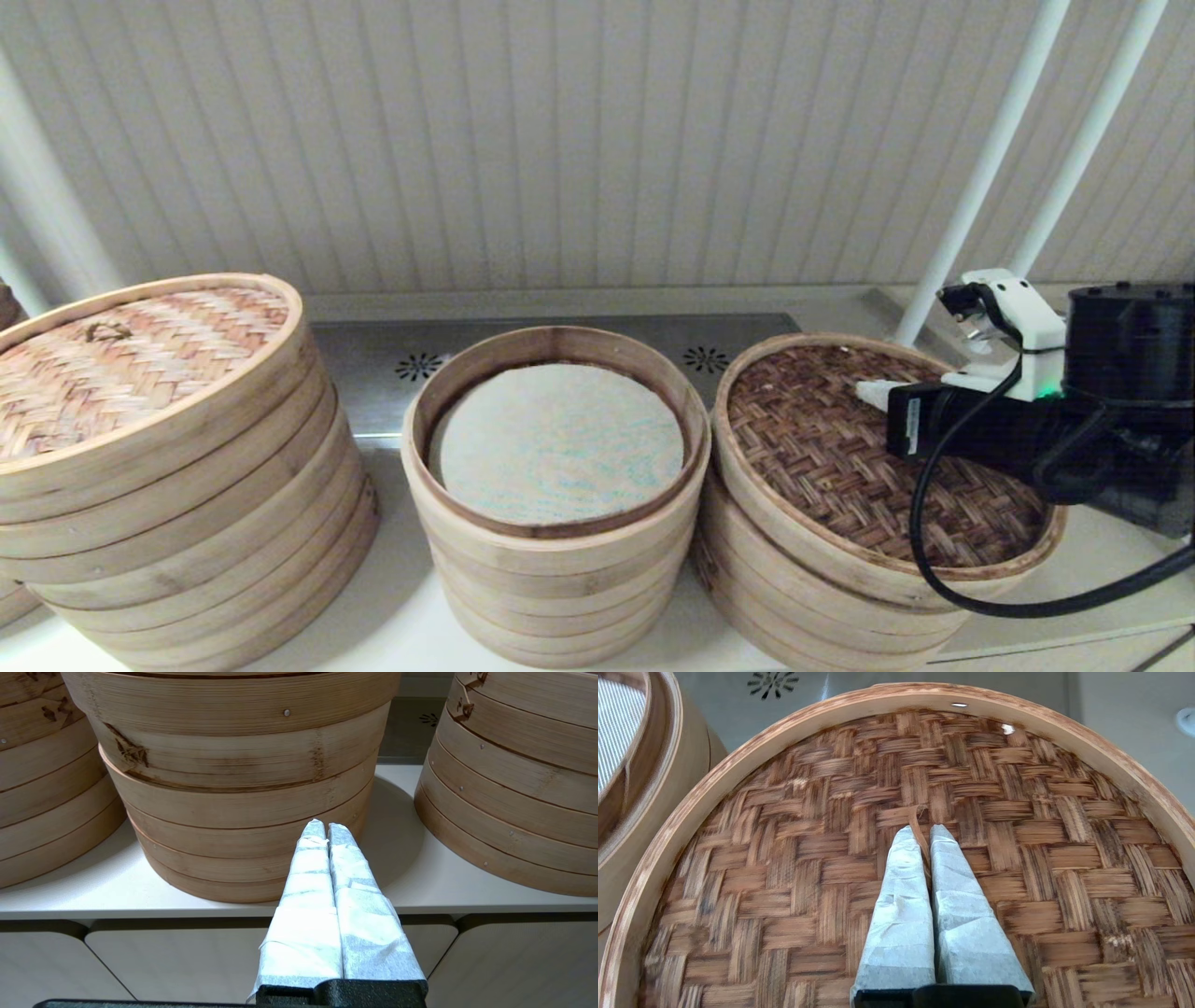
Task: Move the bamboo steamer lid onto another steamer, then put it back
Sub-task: Pick up the steamer, then put the steamer
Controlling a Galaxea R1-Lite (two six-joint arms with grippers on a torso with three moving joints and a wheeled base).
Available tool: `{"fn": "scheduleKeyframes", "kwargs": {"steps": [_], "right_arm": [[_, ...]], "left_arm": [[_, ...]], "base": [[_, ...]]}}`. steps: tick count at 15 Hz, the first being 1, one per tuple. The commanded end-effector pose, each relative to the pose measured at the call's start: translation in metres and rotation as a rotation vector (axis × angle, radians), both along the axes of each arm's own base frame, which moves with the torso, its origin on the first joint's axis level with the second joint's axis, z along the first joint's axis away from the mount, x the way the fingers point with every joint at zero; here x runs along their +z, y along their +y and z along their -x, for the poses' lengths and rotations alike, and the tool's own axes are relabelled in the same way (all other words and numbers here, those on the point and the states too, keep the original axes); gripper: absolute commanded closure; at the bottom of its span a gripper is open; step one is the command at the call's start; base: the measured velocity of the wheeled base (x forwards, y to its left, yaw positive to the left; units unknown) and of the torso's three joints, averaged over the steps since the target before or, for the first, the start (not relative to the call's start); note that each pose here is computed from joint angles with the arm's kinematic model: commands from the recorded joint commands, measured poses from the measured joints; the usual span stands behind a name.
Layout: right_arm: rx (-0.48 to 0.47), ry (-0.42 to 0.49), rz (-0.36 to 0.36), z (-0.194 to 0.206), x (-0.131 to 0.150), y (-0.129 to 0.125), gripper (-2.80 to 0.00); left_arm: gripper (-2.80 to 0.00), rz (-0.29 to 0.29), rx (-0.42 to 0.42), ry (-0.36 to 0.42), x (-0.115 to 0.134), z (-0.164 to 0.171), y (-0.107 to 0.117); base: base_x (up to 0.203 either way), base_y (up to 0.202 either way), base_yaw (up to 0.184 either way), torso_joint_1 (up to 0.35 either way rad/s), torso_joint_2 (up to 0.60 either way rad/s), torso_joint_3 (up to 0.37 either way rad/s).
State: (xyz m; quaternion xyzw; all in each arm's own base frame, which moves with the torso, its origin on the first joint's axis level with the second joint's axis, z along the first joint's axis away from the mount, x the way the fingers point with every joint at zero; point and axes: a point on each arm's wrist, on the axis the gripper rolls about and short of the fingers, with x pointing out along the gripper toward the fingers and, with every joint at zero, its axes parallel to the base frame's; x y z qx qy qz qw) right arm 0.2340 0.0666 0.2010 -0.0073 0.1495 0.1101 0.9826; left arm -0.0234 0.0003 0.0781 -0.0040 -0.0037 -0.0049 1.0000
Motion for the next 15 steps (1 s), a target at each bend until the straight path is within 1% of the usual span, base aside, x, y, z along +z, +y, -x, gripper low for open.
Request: {"fn": "scheduleKeyframes", "kwargs": {"steps": [1, 6, 12, 13, 15], "right_arm": [[-0.002, -0.037, -0.010, 0.005, 0.010, -0.002, 0.00], [0.000, -0.077, -0.025, 0.018, 0.038, -0.006, 0.00], [0.008, -0.114, -0.046, 0.022, 0.071, -0.005, 0.00], [0.012, -0.121, -0.060, 0.021, 0.079, -0.003, 0.00], [0.044, -0.129, -0.111, 0.021, 0.094, 0.007, 0.00]], "left_arm": [[0.00, 0.000, 0.001, 0.000, 0.000, 0.000, 0.000], [0.00, 0.001, 0.001, 0.000, 0.000, 0.000, 0.000], [0.00, 0.000, 0.000, 0.000, 0.000, 0.000, 0.000], [0.00, 0.001, 0.001, 0.000, 0.000, 0.000, 0.000], [0.00, 0.000, 0.001, 0.000, 0.000, 0.000, 0.000]], "base": [[0.000, 0.000, 0.000, 0.000, 0.00, 0.000], [0.000, 0.000, 0.000, 0.000, 0.00, 0.000], [0.000, 0.000, 0.000, 0.000, 0.00, 0.000], [0.000, 0.000, 0.000, 0.000, 0.00, 0.000], [0.000, 0.000, 0.000, 0.000, 0.00, 0.000]]}}
